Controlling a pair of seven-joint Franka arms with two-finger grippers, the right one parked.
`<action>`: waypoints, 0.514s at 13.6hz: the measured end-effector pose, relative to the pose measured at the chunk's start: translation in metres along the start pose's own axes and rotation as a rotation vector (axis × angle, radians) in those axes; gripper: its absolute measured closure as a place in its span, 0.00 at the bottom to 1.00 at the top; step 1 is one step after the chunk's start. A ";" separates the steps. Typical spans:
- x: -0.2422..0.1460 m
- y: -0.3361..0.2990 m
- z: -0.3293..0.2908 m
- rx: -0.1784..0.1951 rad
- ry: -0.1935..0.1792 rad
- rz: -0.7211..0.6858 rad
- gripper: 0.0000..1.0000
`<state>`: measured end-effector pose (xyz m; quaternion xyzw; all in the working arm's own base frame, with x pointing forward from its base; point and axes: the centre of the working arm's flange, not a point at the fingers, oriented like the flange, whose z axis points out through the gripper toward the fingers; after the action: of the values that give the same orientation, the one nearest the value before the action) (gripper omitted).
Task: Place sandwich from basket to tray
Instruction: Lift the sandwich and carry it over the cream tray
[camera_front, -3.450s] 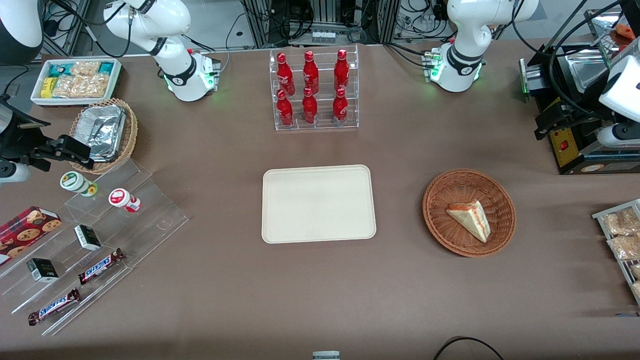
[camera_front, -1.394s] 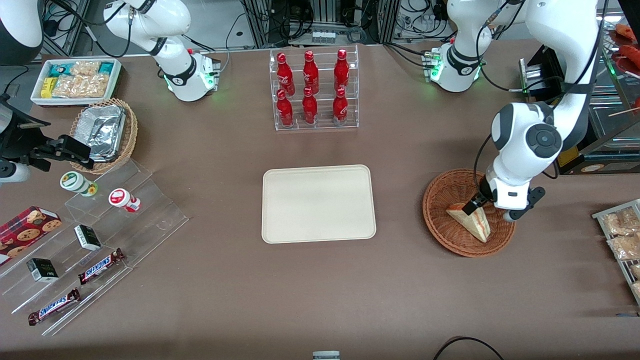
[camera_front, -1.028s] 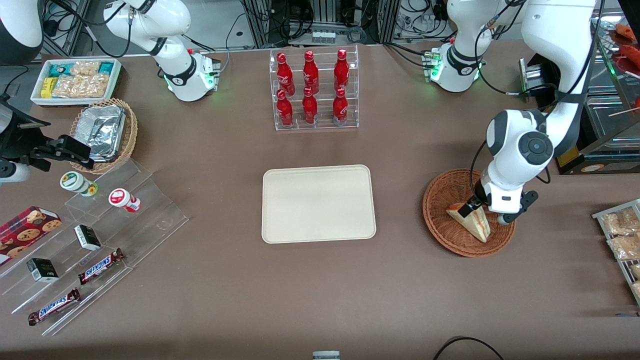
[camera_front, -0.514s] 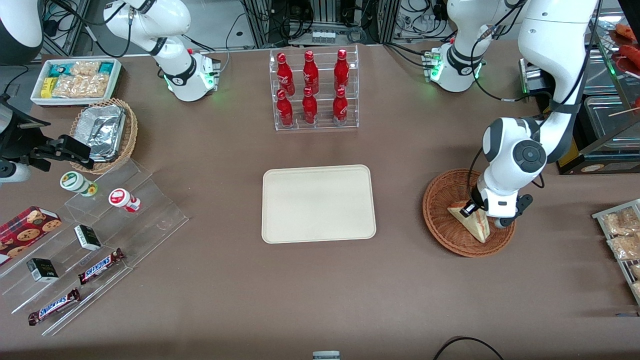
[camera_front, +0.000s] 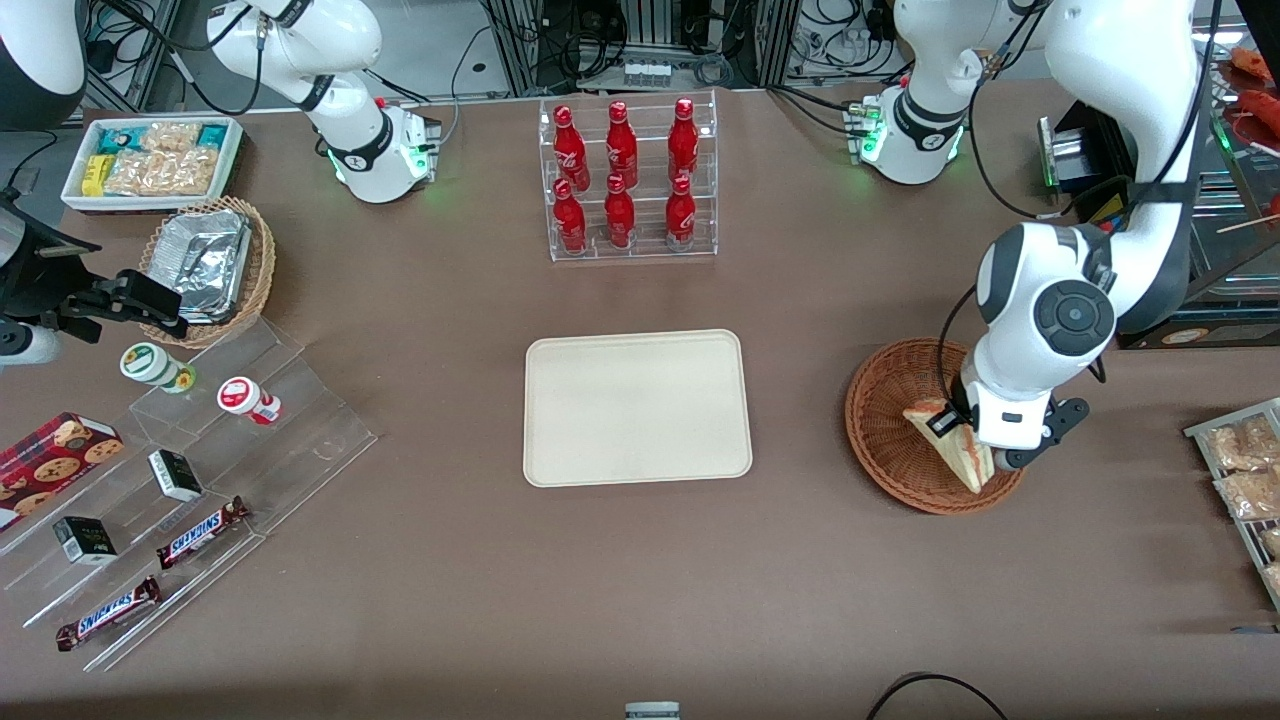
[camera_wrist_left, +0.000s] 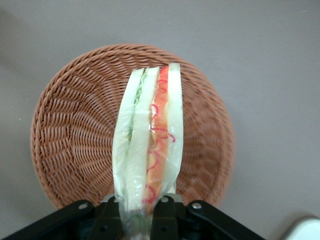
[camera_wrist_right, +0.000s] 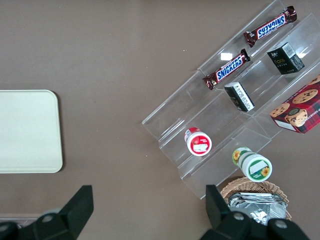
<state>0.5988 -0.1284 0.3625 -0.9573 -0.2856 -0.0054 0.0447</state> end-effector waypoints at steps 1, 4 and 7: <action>-0.009 0.017 -0.022 -0.001 0.007 0.029 0.84; -0.065 0.080 -0.066 -0.032 0.045 0.160 0.84; -0.138 0.145 -0.068 -0.045 0.055 0.292 0.84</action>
<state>0.5636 -0.3305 0.4137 -0.9889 -0.1418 -0.0314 0.0314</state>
